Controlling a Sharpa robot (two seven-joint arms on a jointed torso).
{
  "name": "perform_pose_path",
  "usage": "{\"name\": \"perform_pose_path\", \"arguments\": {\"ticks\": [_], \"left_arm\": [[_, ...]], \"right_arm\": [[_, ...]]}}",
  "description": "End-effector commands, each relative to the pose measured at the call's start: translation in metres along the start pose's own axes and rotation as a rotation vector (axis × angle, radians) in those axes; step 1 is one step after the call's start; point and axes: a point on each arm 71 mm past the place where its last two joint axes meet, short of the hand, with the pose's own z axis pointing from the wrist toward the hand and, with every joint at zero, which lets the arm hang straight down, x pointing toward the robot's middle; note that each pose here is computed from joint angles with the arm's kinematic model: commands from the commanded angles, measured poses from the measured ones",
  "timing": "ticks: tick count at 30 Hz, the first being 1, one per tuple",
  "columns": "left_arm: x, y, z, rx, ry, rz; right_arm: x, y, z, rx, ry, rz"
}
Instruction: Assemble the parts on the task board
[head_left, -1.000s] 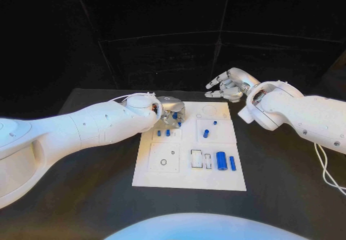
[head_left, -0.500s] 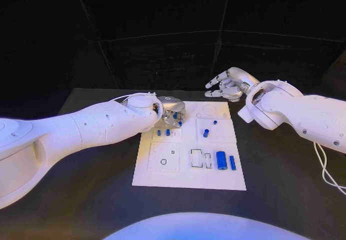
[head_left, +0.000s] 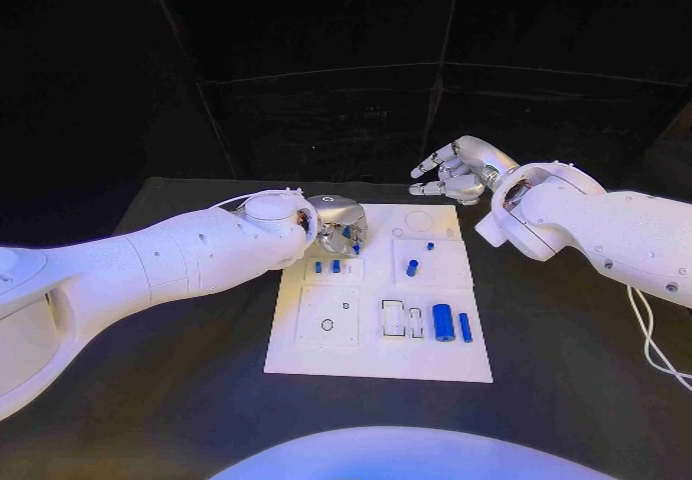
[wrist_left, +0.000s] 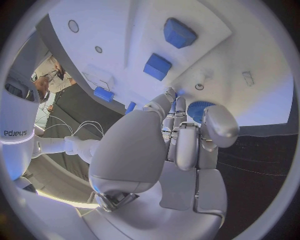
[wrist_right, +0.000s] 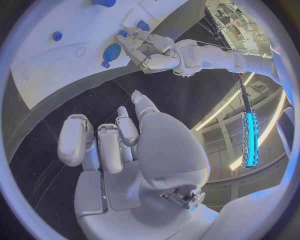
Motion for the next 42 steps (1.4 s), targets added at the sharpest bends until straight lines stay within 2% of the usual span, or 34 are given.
{"name": "perform_pose_path", "arguments": {"ticks": [1,7,13,18,23,32,42], "left_arm": [[-0.0112,-0.0035,-0.0047,0.02,-0.058,-0.051],[-0.0195,0.0,-0.02,0.018,-0.082,-0.092],[-0.0204,0.0158,-0.0376,-0.022,-0.069,-0.116],[-0.0195,0.0288,-0.0464,-0.057,-0.057,-0.122],[-0.0169,0.0358,-0.0482,-0.078,-0.048,-0.126],[-0.0106,0.0426,-0.0471,-0.1,-0.021,-0.133],[-0.0053,0.0433,-0.0435,-0.105,-0.002,-0.138]], "right_arm": [[-0.001,0.0,0.0,-0.009,0.0,-0.003],[-0.002,0.0,0.0,-0.007,-0.001,-0.004],[-0.003,-0.001,-0.001,-0.005,-0.001,-0.004],[-0.003,-0.002,-0.001,-0.004,-0.001,-0.004],[-0.003,-0.001,0.0,-0.004,-0.001,-0.004],[-0.002,-0.001,0.0,-0.005,-0.001,-0.004],[-0.002,-0.001,0.0,-0.005,0.0,-0.004]]}}
